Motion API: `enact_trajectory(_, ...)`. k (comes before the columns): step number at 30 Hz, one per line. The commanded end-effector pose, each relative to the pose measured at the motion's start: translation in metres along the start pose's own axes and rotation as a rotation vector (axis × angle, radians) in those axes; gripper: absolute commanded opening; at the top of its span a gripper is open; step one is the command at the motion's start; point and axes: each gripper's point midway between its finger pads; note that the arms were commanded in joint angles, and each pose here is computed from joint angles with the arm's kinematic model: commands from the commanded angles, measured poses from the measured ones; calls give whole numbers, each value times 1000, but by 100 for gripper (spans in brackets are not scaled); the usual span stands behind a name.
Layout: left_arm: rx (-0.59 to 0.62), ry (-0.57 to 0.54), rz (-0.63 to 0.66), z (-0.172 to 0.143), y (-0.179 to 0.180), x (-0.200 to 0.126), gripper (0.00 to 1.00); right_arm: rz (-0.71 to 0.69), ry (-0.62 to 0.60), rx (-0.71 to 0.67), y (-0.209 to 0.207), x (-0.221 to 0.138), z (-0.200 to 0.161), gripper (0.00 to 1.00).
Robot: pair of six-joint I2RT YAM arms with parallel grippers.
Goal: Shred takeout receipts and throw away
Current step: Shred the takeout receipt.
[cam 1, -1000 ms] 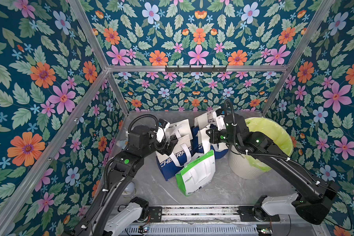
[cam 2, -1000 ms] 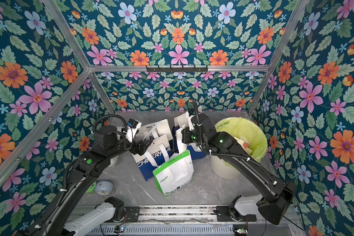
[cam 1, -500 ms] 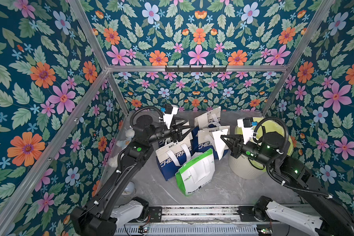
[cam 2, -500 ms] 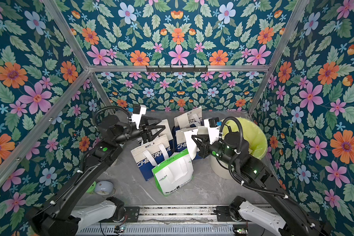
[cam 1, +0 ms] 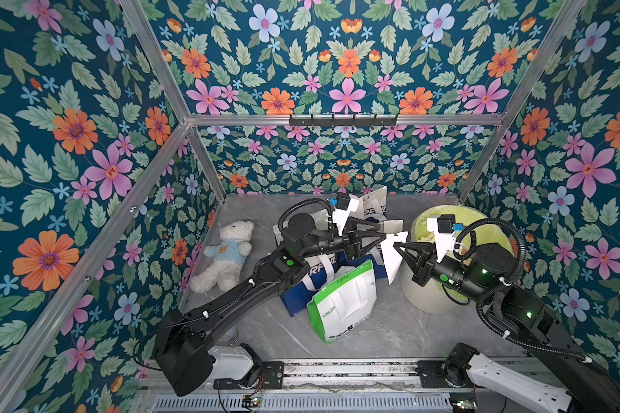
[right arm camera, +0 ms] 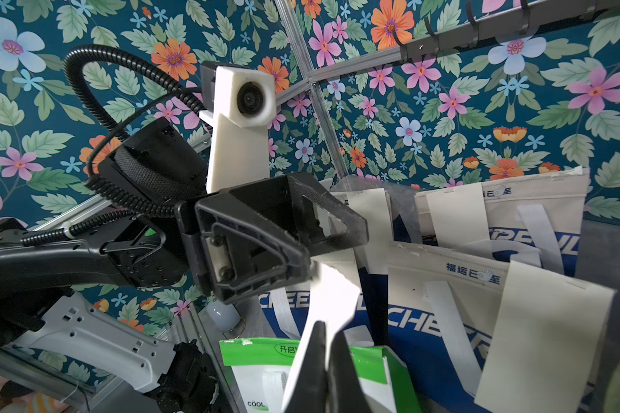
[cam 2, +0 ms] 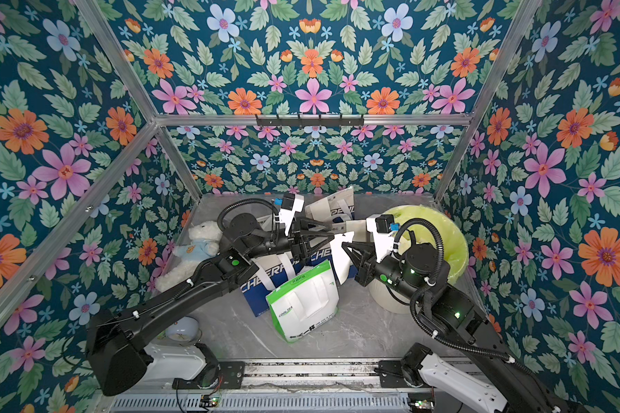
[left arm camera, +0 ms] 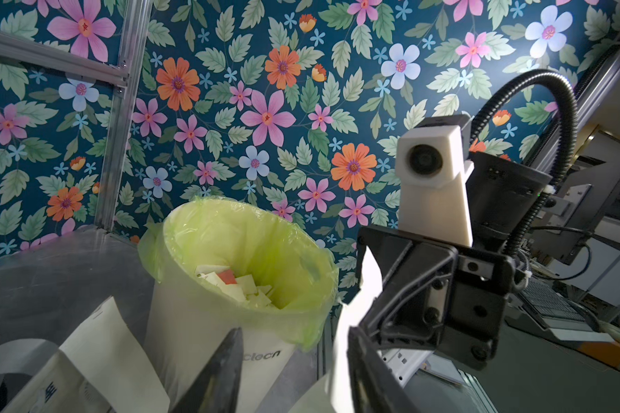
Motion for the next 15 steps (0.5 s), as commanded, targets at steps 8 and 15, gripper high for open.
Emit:
enact_trajectory(8,4,-31,-55,6,-15,10,32,8,-39,9,2,4,11,0)
enact_trajectory(15,5,-4,-48,-1,-16,6,26,1,-25,11,0,7,9,0)
Point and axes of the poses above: each gripper's point midway between its finger pads, its own x axis out along the fingers, its own y axis along the line the jaws close on, z = x × y, and after that the axes turned 5 degrees about -x, right-handed
